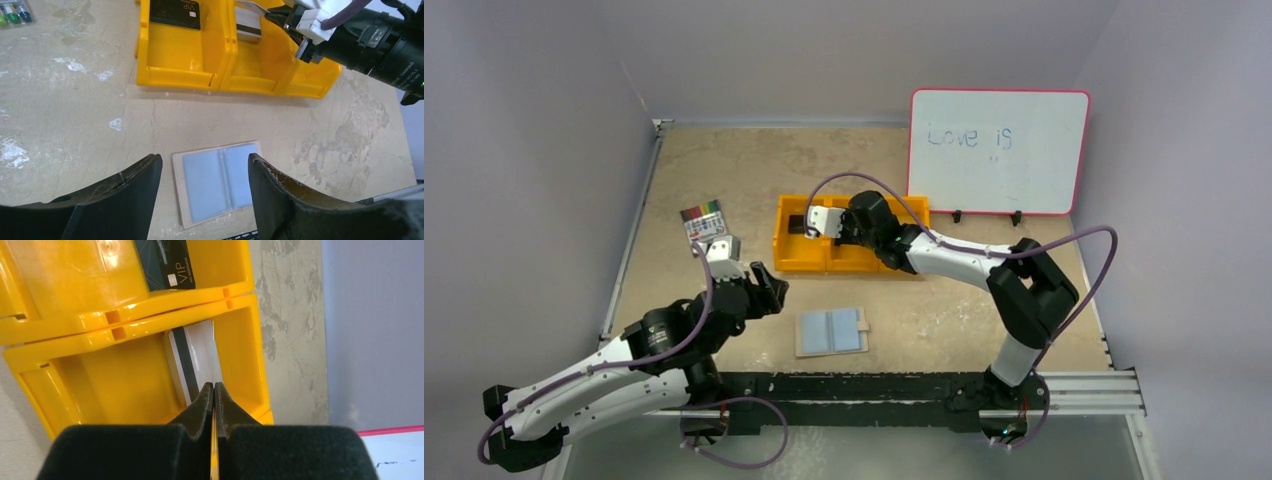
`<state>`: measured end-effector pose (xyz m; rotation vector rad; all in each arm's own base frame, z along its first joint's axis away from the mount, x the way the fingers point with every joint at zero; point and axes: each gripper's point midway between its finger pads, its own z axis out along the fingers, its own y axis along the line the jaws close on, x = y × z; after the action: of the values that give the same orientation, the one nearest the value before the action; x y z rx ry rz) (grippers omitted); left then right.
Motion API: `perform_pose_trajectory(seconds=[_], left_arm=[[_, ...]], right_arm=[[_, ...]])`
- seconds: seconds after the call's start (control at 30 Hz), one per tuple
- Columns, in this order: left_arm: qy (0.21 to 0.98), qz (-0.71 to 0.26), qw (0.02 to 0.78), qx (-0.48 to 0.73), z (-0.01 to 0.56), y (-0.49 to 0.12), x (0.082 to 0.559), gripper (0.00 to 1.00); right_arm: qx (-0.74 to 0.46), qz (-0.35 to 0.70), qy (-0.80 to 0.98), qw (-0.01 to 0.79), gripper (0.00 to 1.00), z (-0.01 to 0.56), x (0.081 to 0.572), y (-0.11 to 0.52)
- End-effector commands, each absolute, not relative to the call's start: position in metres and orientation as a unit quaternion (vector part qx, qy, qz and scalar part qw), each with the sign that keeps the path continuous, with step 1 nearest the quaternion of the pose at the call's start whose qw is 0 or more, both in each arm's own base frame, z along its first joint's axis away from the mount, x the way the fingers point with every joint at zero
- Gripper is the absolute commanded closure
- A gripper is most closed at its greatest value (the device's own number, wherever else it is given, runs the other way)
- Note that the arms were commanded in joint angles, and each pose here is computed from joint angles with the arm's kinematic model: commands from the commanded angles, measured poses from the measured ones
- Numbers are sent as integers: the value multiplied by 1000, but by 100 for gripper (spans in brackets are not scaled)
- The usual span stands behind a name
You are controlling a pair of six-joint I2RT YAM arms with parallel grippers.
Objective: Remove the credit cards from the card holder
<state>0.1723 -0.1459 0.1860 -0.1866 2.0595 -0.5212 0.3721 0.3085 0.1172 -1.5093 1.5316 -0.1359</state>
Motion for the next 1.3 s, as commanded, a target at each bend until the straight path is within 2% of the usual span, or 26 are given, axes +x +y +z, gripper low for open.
perform_pose_trajectory(seconds=[0.0, 0.7, 1.07, 1.17, 1.27], left_arm=[[833, -218, 499, -102, 197, -138, 176, 36], [831, -205, 501, -128, 192, -129, 177, 36], [831, -203, 501, -133, 192, -127, 177, 36], [830, -203, 502, -135, 191, -126, 177, 36], [830, -202, 502, -137, 191, -126, 177, 36]], right_arm=[[-612, -74, 614, 494, 100, 139, 387, 310], [-624, -111, 606, 480, 99, 105, 423, 310], [-643, -121, 597, 464, 94, 90, 430, 306], [-649, -118, 597, 457, 86, 89, 429, 306], [-651, -115, 599, 453, 85, 91, 428, 305]])
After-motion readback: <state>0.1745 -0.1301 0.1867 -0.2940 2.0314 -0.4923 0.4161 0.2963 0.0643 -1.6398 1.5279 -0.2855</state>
